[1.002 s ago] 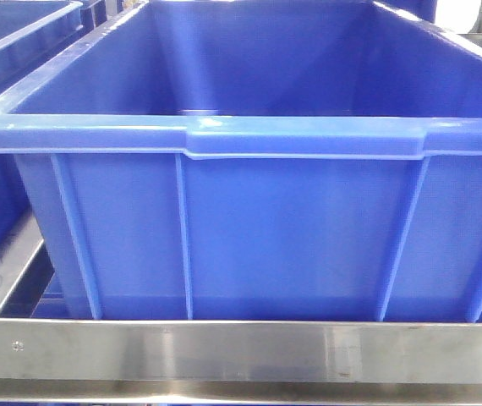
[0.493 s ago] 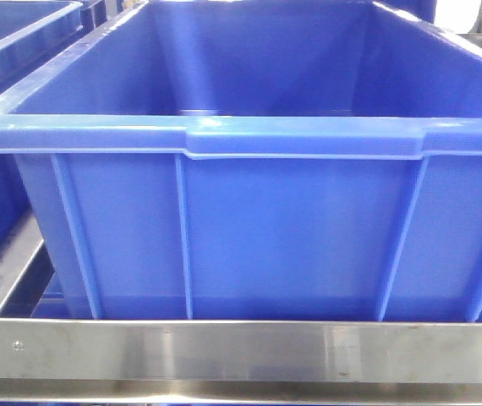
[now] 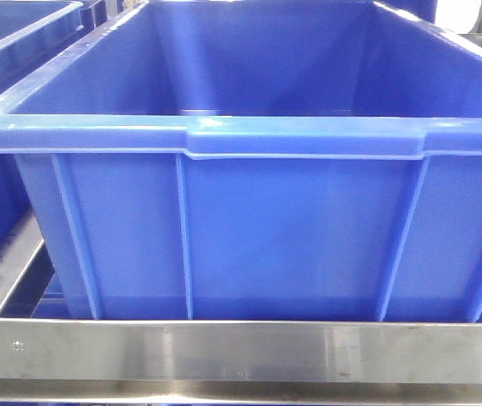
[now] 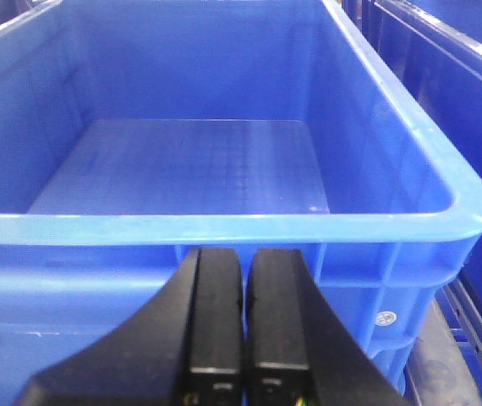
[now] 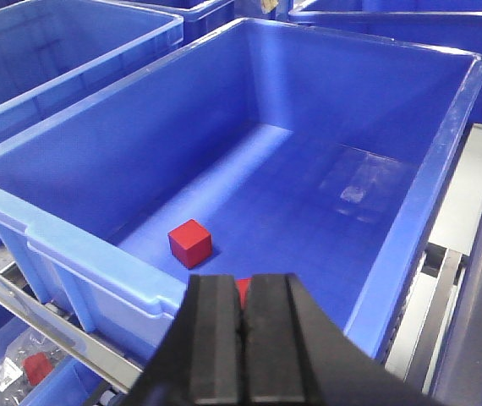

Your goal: Pick red cube and place on left shelf

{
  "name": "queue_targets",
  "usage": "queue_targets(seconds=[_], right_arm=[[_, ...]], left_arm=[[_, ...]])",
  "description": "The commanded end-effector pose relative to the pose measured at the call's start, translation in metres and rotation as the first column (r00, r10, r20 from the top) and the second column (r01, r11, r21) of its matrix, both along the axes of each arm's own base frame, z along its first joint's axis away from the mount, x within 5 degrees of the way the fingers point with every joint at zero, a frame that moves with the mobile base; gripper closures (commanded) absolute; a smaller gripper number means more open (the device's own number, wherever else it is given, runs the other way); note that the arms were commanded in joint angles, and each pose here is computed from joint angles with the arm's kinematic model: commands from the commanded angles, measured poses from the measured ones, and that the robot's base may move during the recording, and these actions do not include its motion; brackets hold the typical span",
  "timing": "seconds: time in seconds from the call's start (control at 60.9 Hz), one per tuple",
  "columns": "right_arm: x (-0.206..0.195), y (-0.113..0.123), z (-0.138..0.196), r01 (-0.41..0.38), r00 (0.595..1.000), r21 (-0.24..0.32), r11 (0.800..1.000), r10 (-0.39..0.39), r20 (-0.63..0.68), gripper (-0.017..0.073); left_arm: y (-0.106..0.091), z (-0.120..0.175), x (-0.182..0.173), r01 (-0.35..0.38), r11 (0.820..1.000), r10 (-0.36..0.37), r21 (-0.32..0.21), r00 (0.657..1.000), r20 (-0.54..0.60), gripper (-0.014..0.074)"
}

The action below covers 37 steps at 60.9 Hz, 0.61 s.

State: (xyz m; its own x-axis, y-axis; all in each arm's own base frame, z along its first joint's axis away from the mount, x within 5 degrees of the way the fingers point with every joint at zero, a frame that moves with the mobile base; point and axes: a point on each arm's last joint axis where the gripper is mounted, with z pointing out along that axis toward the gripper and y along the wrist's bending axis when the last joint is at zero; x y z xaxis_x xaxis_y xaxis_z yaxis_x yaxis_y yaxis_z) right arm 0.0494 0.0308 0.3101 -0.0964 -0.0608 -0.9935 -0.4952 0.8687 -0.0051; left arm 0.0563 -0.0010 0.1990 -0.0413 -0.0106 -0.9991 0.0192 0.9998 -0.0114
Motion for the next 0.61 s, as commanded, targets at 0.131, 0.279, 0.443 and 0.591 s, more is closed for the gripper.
queue_targets(seconds=[0.131,0.279,0.443,0.591], right_arm=[[0.001,-0.001,0.014,0.007,0.997,0.046,0.999,-0.011,0.08,0.0503],[0.006,-0.003,0.006,0.068,0.992,0.09,0.994,-0.077,0.098,0.0503],[0.017,-0.014,-0.019,0.279,0.958,0.116,0.953,-0.285,0.042,0.0503],[0.016,-0.025,-0.046,0.428,0.902,0.101,0.898,-0.432,0.013,0.0503]], left_arm=[[0.0,0.001,0.0,0.003,1.0,-0.002,-0.007,0.997,0.079,0.0492],[0.0,0.001,0.0,0.003,1.0,-0.002,-0.007,0.997,0.079,0.0492],[0.0,0.001,0.0,0.003,1.0,-0.002,-0.007,0.997,0.079,0.0492],[0.0,0.001,0.0,0.003,1.0,-0.002,-0.007,0.997,0.079,0.0492]])
